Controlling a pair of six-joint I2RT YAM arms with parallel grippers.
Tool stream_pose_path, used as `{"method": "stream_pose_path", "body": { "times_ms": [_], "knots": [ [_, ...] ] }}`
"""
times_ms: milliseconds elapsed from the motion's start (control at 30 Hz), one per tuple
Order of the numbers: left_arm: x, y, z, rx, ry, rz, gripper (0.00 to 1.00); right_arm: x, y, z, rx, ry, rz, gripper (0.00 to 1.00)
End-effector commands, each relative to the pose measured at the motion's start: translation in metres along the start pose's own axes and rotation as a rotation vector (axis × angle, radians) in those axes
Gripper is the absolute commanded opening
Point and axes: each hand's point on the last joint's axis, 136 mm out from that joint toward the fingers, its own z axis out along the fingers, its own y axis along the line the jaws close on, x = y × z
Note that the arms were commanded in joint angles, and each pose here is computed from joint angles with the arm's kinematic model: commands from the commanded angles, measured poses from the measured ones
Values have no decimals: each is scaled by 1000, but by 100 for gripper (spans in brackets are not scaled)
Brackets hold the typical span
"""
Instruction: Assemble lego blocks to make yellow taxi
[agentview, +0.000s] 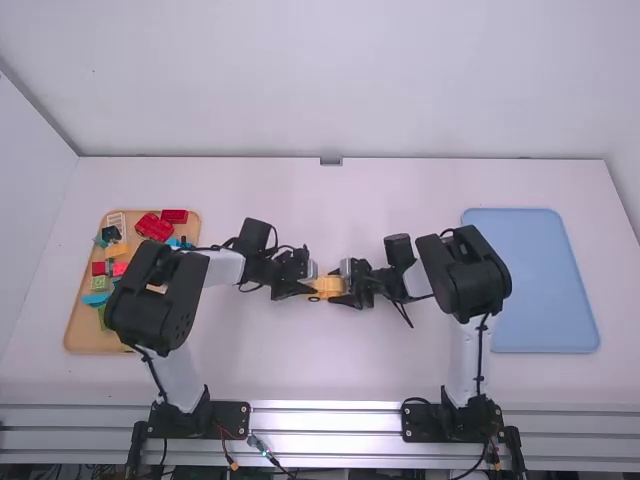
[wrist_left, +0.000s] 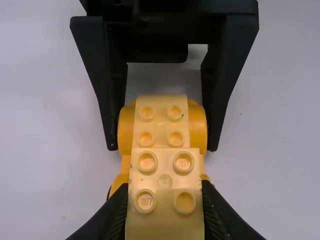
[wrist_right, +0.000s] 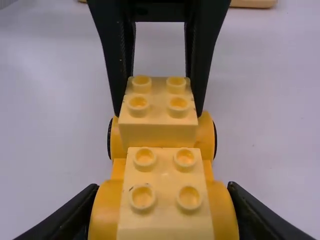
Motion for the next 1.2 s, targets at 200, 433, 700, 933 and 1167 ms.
{"method": "stream_pose_path", "body": {
  "times_ms": [200,433,700,933,1167],
  "knots": [
    [23,-6,7,7,95,-18,5,1,7,4,-29,-13,-9,56],
    [26,-12,7,26,104,-40,10,0,7,4,-30,-13,-12,57],
    [26,-12,7,28,104,-43,43,0,7,4,-28,-13,-5,57],
    [26,-15,7,37,100,-50,45,1,6,4,-23,-7,-5,57],
    [25,-15,6,38,100,-51,21,1,6,4,-23,-9,-7,57]
  ]
}}
